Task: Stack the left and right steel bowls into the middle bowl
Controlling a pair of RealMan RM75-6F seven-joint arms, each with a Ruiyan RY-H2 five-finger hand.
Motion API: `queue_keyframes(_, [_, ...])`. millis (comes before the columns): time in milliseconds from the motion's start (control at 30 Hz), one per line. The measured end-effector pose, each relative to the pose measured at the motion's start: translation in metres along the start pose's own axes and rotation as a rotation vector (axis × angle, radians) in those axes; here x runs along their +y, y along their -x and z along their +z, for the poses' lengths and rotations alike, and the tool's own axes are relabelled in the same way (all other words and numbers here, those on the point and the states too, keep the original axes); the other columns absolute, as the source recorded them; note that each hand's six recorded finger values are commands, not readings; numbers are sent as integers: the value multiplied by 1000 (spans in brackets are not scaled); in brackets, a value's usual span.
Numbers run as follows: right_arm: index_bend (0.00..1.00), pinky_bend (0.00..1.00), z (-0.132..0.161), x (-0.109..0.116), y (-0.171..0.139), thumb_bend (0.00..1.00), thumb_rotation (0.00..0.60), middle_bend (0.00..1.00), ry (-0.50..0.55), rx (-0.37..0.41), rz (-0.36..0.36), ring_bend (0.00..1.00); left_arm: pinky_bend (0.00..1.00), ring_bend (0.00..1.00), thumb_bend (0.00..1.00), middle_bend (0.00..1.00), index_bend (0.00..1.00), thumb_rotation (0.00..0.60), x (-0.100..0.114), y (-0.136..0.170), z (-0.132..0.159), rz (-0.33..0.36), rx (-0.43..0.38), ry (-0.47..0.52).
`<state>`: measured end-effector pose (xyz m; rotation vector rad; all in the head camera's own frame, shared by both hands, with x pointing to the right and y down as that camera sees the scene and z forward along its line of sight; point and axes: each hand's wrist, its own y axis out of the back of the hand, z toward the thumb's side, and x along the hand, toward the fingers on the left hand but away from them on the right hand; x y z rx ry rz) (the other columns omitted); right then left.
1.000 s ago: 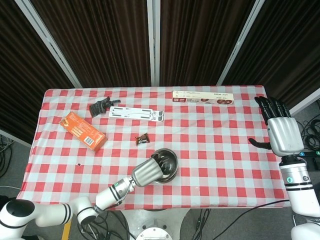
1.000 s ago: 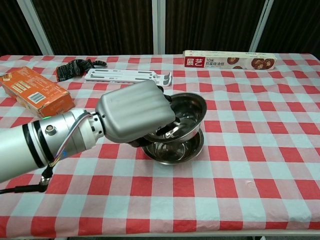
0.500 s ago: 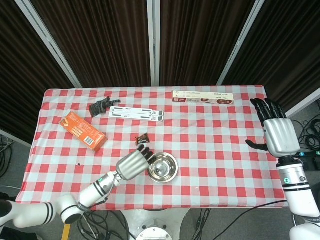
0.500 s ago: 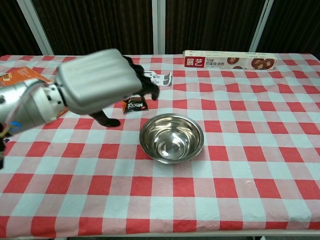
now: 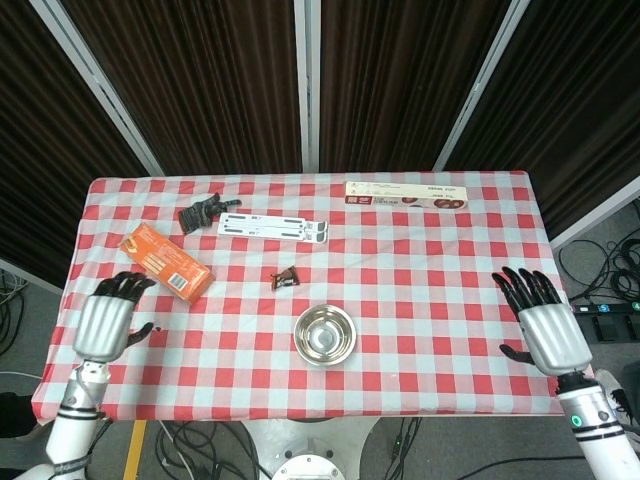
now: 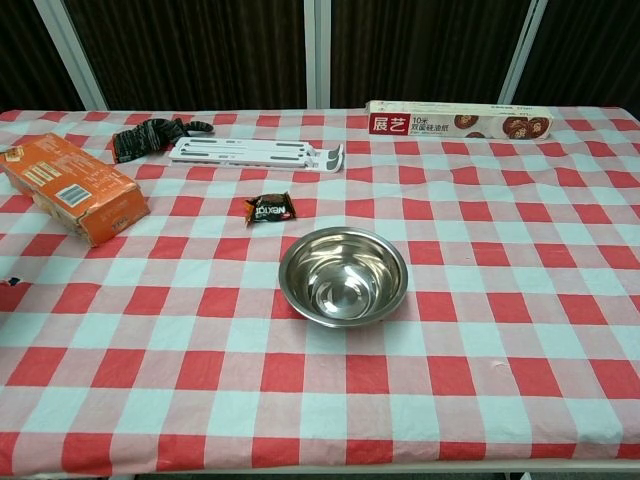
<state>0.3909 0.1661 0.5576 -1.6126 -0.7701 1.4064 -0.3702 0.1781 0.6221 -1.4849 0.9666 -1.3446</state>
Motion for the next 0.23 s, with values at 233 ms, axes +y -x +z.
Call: queue_keyframes(233, [0, 54, -1, -35, -38, 0, 600, 30, 75, -10, -33, 0, 343, 264, 125, 377, 361, 600, -9, 47, -41, -41, 120, 20])
